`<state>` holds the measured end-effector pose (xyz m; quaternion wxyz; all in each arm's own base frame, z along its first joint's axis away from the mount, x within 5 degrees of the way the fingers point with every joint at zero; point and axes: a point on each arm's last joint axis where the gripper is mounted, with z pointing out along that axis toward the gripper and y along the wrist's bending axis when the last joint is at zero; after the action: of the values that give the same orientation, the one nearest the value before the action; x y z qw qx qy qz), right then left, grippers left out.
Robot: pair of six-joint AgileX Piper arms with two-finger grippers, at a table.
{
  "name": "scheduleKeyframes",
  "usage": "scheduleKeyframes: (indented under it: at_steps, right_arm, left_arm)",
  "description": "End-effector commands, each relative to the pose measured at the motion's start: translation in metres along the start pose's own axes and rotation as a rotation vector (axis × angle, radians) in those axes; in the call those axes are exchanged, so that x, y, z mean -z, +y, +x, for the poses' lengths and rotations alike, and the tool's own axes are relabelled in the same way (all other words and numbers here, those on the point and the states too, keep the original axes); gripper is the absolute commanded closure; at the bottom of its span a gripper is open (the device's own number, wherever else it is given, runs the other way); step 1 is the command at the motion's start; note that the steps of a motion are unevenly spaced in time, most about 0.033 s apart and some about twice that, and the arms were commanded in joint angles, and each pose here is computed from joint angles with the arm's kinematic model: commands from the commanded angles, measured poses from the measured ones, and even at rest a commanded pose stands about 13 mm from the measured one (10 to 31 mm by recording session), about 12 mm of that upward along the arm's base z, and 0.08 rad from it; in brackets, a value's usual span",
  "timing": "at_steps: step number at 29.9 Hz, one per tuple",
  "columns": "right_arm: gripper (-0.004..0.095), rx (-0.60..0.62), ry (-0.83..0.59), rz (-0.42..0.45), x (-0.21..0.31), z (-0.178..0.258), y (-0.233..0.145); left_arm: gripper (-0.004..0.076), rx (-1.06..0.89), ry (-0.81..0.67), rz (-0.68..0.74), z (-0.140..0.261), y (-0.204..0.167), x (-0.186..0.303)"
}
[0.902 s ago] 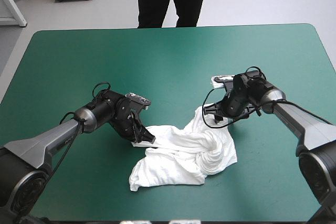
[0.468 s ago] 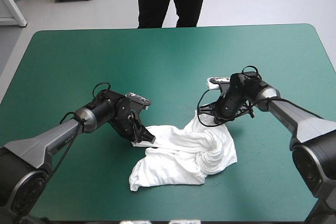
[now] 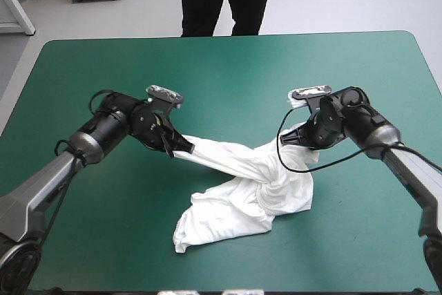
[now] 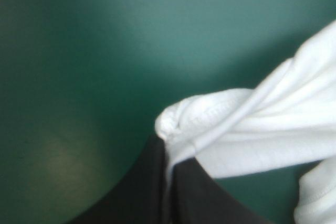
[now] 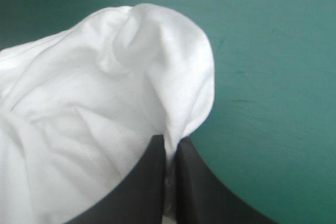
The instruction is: Fold the cloth
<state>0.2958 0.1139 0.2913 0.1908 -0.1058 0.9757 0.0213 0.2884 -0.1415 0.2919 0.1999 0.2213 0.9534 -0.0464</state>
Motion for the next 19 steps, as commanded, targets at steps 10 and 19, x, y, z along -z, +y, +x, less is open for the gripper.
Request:
scheduleKeyframes:
  at_steps: [10, 19]
  right_arm:
    - [0.0925, -0.048, -0.536, 0.068, 0.169, 0.018, -0.028]
    - [0.0925, -0.035, -0.902, 0.119, 0.297, 0.022, -0.043]
  left_arm:
    - [0.0733, 0.050, -0.469, -0.147, -0.020, 0.045, 0.172]
    - [0.0733, 0.029, -0.802, -0.186, -0.016, 0.037, 0.283]
